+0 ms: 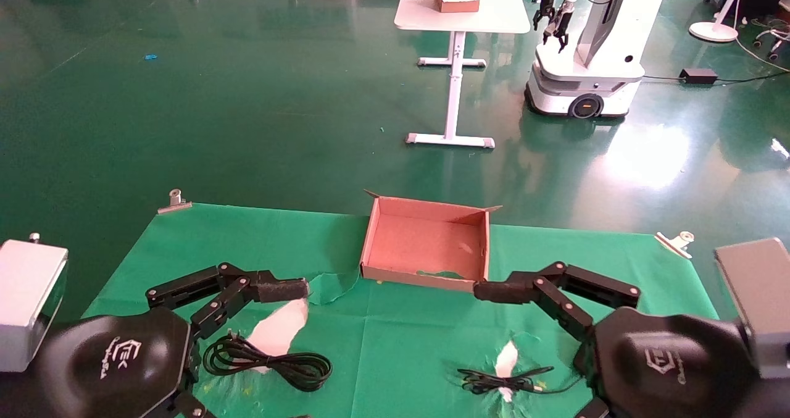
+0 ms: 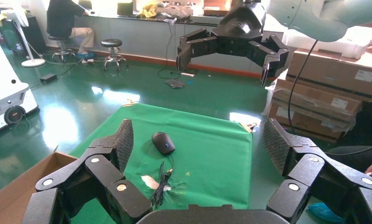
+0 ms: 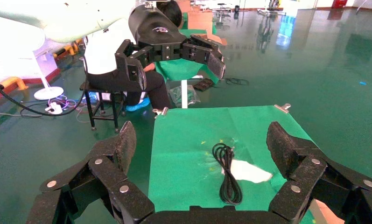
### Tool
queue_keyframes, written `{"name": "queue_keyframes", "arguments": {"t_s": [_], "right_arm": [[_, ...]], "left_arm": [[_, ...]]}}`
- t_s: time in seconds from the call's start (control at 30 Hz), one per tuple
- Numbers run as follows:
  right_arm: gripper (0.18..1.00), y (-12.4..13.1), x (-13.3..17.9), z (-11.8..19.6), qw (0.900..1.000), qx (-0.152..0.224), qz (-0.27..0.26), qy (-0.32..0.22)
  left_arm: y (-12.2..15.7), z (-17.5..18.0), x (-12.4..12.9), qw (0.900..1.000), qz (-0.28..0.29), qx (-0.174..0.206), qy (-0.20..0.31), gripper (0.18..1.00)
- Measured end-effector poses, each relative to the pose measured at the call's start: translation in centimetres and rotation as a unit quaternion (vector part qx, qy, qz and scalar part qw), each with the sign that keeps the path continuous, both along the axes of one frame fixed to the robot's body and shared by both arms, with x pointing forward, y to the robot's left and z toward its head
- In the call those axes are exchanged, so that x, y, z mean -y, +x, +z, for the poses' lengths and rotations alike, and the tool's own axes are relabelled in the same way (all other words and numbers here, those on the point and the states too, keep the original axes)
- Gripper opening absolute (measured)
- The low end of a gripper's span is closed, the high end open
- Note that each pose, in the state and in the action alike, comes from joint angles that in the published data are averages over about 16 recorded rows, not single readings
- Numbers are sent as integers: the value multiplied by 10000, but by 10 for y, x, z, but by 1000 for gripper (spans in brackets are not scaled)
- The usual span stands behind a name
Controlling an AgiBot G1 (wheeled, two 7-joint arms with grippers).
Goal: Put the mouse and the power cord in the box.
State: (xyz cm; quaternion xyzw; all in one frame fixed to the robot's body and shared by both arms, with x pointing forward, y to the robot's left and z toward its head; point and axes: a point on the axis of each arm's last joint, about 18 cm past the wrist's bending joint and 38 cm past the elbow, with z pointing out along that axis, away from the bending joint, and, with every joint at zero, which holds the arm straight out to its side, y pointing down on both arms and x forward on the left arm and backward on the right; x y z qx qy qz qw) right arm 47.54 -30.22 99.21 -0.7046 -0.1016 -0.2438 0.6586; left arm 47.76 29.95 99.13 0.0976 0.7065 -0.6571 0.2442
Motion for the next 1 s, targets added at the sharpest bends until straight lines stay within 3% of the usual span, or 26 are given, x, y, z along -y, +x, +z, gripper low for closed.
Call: {"name": "queue_keyframes", "arguments": {"t_s": [1.0], "right_arm": [[1001, 2, 1, -4, 9999, -4, -76, -112]], "left_arm": [[1, -2, 0, 10000, 41, -2, 68, 1001]]}}
